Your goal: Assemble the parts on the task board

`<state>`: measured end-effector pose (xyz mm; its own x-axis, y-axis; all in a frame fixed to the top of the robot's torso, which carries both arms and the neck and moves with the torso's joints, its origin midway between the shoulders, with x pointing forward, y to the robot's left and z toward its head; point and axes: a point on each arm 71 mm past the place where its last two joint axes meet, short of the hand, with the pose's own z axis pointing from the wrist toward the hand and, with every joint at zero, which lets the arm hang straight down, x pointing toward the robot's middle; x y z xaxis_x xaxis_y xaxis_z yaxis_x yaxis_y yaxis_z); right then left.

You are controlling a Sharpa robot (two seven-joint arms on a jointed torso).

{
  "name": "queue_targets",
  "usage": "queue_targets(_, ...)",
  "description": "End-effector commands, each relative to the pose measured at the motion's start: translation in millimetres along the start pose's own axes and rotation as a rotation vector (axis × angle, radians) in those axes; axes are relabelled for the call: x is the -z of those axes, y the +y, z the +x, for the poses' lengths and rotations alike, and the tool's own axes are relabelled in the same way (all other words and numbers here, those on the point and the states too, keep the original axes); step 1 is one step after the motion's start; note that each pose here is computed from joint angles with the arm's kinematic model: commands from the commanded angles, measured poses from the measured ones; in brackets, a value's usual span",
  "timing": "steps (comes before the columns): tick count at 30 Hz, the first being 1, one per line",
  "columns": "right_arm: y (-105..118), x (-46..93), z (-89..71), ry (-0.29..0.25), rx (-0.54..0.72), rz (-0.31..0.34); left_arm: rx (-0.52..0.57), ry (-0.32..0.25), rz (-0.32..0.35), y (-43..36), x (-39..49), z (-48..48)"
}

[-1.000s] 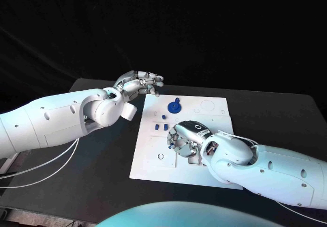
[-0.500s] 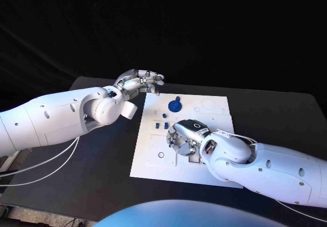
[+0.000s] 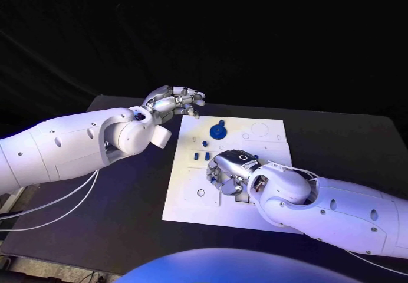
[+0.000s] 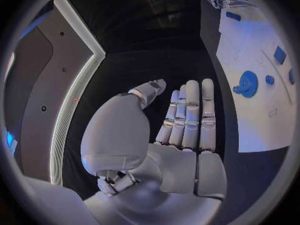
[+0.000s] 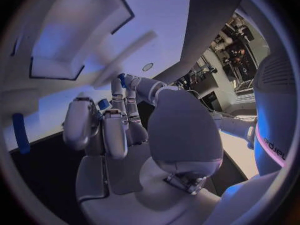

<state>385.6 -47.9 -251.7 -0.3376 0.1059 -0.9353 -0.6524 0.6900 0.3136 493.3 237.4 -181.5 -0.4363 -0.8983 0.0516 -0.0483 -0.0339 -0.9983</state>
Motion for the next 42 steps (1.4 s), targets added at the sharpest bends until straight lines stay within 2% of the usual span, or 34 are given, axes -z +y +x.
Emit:
queue_targets(1,2.7,0.9,7.3,0.058,0.024,-0.012,0.007,0.019,0.003,-0.9,-0.1,2.3)
queue_targets(13,0.4,4.0,1.6,-0.024,-0.017,-0.023,0.007,0.023,-0.003,-0.6,0.5,1.9)
queue_targets(21,-4.2,13.3,-3.5,-0.062,-0.053,-0.018,0.007,0.025,-0.005,-0.5,0.9,1.6)
queue_targets(26,-9.8,23.5,-13.5,-0.097,-0.078,-0.005,0.006,0.024,-0.005,-0.5,1.3,0.6)
queue_targets(30,-20.1,33.3,-28.5,-0.122,-0.094,0.022,0.006,0.025,-0.006,-0.5,1.6,0.1)
queue_targets(33,-33.9,39.8,-41.6,-0.119,-0.106,0.060,0.006,0.024,-0.006,-0.4,2.0,-0.7)
queue_targets(36,-51.8,46.5,-54.3,-0.093,-0.100,0.108,0.006,0.023,-0.006,-0.4,2.5,-1.6)
queue_targets(42,-74.7,57.0,-67.0,-0.034,-0.049,0.152,0.005,0.022,-0.007,-0.4,2.9,-2.7)
